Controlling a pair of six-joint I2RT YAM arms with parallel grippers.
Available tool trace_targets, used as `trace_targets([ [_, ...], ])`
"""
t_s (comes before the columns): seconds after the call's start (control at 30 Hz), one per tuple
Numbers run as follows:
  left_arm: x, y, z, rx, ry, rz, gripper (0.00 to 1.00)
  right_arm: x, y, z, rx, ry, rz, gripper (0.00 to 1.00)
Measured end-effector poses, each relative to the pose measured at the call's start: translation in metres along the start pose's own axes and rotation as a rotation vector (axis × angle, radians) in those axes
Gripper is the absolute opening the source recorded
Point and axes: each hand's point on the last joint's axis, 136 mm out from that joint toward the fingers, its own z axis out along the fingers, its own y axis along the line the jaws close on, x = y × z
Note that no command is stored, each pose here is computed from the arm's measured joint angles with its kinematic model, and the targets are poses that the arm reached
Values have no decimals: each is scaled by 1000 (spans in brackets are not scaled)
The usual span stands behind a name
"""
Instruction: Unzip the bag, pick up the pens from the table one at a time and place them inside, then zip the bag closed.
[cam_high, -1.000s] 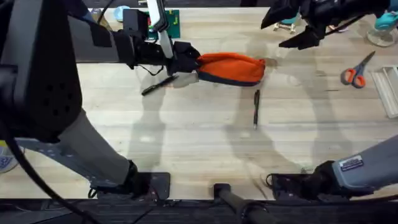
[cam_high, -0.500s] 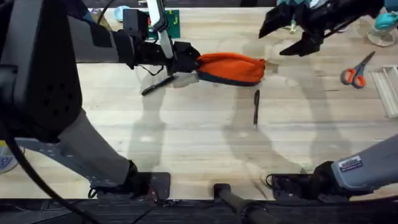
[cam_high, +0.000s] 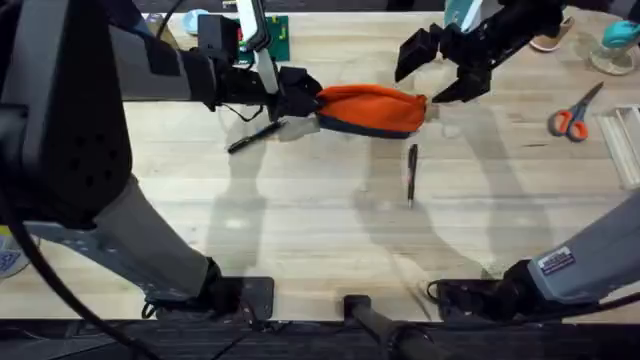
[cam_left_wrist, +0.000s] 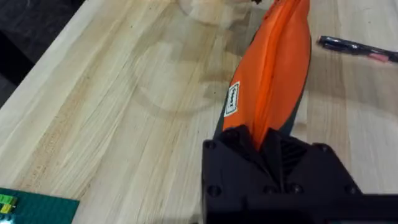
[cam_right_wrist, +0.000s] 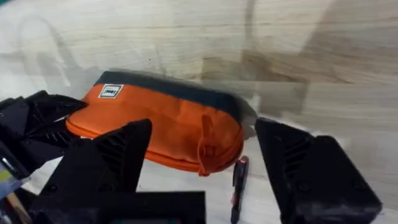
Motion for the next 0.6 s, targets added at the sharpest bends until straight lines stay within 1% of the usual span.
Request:
trace_targets([
  [0.6, 0, 0, 0, 0, 0, 0, 41, 4, 7, 3, 3, 11, 40, 995],
])
